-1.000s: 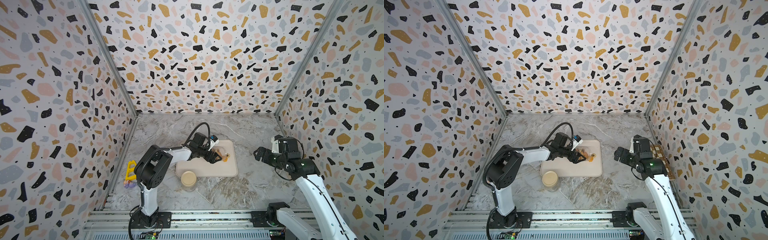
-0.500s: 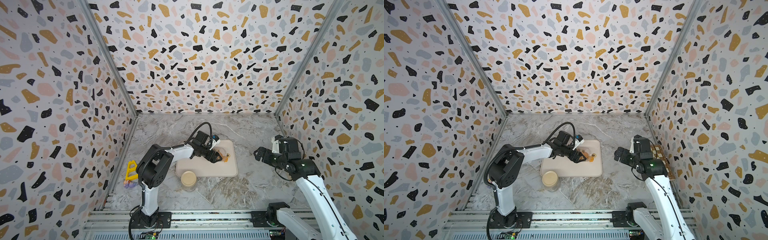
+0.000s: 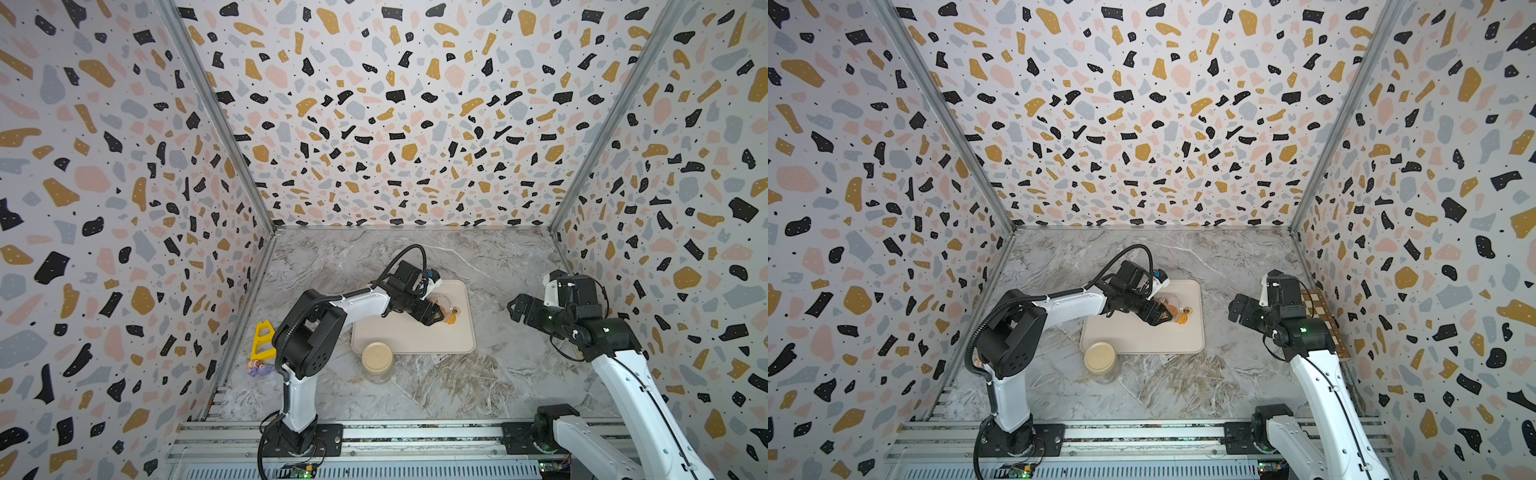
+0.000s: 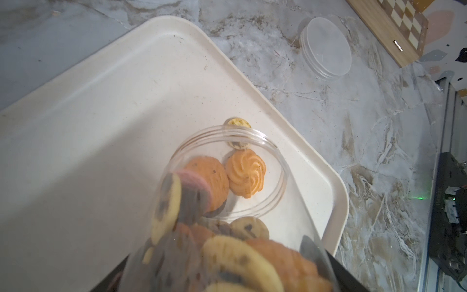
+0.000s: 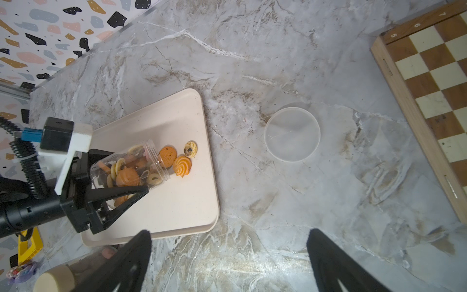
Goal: Pour the cookies out of the jar
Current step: Pour the cookies in the jar onto the tray.
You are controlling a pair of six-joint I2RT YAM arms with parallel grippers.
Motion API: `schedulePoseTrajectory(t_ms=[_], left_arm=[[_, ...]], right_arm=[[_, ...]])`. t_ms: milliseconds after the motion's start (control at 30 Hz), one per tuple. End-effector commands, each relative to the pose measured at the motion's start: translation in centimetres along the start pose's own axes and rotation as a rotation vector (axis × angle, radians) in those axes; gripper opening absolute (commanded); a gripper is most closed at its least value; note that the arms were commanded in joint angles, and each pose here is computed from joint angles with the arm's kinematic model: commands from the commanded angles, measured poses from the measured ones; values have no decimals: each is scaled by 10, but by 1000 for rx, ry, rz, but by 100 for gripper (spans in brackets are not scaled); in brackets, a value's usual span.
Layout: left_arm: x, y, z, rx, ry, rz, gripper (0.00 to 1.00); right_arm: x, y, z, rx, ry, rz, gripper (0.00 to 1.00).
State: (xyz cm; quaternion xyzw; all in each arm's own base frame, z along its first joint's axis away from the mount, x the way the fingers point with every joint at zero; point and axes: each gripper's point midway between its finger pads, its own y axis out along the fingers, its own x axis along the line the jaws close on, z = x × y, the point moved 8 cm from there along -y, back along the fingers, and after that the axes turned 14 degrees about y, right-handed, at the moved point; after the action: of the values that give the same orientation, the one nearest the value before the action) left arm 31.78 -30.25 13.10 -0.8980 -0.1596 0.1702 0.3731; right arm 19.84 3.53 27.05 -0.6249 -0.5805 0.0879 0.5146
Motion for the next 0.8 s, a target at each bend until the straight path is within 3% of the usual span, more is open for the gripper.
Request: schedulePoseTrajectory(t_ms=[0, 467, 533, 767], left_arm=[[-8, -11, -10, 24, 44, -19, 0], [-12, -17, -27, 81, 53, 7, 0], [-15, -21, -30, 46, 61, 13, 0], [-12, -14, -21, 62, 60, -1, 0]], right_arm=[[0, -5, 0, -1, 4, -2, 98], [1, -7, -1, -3, 5, -2, 98], [1, -8, -1, -10, 3, -1, 98], [2, -10, -2, -13, 0, -1, 98]])
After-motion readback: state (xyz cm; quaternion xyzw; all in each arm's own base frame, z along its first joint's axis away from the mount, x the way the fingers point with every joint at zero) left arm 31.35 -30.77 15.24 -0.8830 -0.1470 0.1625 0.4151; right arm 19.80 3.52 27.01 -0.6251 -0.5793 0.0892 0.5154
